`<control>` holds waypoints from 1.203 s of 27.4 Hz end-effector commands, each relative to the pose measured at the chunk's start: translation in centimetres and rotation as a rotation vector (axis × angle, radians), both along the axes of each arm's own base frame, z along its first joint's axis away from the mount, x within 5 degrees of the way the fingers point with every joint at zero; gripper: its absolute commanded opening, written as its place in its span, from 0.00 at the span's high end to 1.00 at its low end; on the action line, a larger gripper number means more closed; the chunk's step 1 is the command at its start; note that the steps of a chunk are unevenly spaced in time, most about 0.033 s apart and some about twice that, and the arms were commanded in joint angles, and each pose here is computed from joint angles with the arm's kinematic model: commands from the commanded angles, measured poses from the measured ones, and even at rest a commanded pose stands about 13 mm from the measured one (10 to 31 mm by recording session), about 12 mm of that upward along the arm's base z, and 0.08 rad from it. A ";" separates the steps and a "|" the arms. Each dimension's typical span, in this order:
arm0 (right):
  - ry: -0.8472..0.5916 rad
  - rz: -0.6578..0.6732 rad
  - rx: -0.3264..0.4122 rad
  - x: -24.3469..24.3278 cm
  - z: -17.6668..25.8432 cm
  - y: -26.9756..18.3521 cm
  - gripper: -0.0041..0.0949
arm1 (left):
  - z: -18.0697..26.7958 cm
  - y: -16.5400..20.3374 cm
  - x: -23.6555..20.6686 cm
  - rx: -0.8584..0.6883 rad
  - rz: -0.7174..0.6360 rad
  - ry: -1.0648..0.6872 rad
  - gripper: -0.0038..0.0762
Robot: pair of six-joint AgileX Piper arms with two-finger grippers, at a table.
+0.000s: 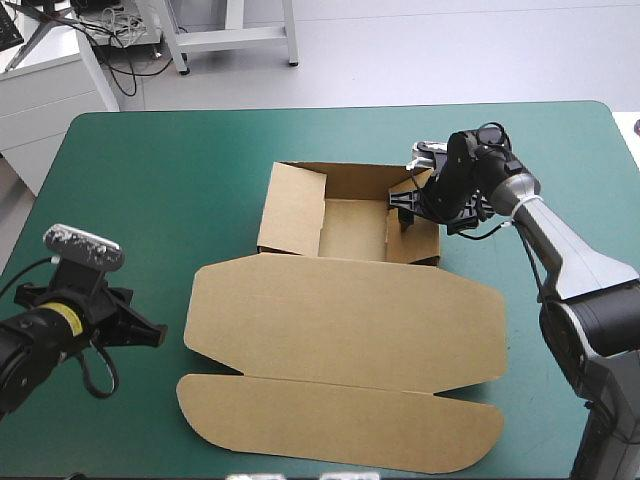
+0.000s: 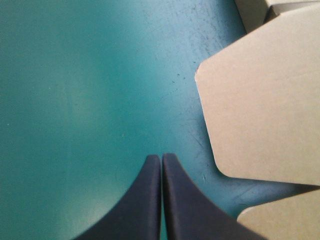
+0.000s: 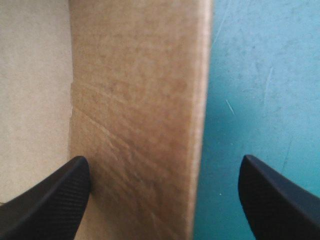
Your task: Fold the box
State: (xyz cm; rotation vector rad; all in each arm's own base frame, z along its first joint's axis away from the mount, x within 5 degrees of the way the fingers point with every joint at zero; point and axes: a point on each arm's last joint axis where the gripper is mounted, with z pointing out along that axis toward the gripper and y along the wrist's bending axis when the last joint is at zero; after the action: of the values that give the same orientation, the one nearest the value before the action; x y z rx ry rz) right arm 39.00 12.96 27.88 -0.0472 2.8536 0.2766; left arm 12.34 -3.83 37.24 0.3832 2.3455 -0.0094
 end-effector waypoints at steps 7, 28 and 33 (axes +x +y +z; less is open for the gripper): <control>-0.073 -0.007 0.042 -0.3 2.4 -0.1 0.50 | -2.9 1.7 -3.8 -0.040 -0.019 -0.150 0.96; -0.253 -0.133 -0.163 1.5 9.4 -13.5 0.98 | -3.0 2.2 -4.3 -0.004 -0.018 -0.148 0.96; -0.296 -0.272 -0.212 0.9 10.4 -21.1 0.98 | -3.0 2.2 -4.3 -0.005 -0.019 -0.150 0.96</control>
State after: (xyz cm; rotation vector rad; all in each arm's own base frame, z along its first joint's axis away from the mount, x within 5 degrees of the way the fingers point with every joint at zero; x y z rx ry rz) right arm 41.85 -4.94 34.04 0.1818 2.6862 -0.0307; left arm 7.72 -1.51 33.23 0.4000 2.2597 0.0182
